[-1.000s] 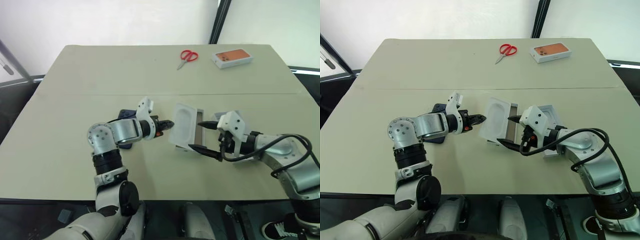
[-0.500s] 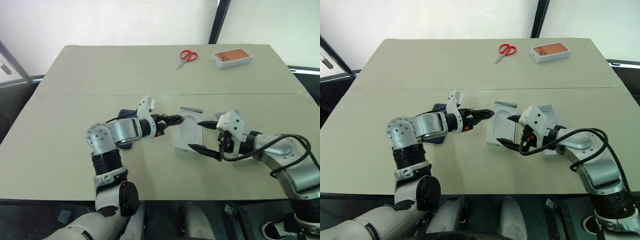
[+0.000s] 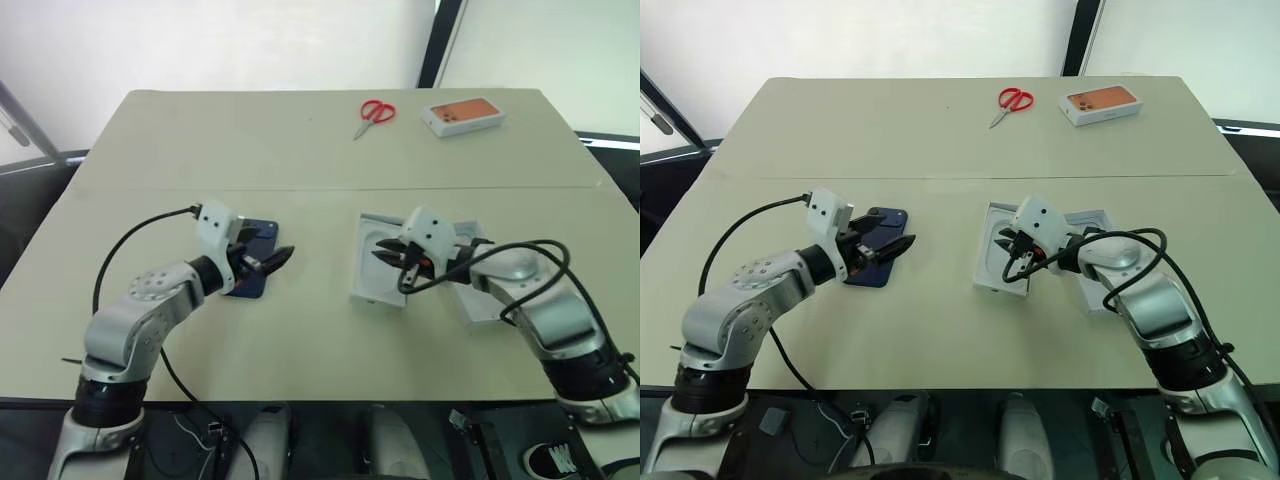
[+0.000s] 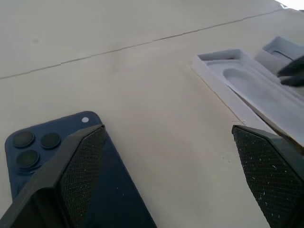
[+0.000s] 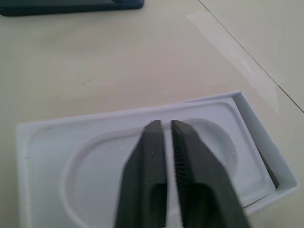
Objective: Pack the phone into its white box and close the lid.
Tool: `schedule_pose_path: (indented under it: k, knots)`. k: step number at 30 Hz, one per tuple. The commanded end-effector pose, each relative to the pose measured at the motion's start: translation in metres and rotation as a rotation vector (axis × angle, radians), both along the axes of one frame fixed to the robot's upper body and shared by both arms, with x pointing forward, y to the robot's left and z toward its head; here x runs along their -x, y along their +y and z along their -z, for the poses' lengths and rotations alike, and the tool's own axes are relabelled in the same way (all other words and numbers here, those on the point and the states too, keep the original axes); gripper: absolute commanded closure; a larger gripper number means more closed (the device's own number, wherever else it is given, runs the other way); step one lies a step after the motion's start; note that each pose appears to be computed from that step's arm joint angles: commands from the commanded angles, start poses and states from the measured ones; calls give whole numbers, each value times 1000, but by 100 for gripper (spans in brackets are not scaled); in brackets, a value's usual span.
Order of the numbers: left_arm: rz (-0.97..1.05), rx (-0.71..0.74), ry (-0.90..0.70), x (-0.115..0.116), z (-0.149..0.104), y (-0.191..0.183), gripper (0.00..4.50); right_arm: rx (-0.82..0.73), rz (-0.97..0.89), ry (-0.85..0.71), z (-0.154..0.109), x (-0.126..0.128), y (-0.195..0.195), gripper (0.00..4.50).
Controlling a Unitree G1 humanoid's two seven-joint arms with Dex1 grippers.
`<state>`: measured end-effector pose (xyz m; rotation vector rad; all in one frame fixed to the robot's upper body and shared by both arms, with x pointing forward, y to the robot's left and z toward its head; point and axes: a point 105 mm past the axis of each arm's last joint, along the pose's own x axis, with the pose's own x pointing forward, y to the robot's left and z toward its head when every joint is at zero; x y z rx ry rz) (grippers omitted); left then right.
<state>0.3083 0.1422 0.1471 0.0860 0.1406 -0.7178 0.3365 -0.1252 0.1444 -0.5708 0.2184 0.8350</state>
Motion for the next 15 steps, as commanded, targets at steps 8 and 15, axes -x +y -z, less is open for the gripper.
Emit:
schedule_pose_path:
  k: [8,15]
  knots:
    - [282,-62,-36,50,6,1,0,78,117,-44,10,-35,-2,448]
    - [368,-5,-21,68,8,-9,0,148,158,-123,18,-55,-4,448]
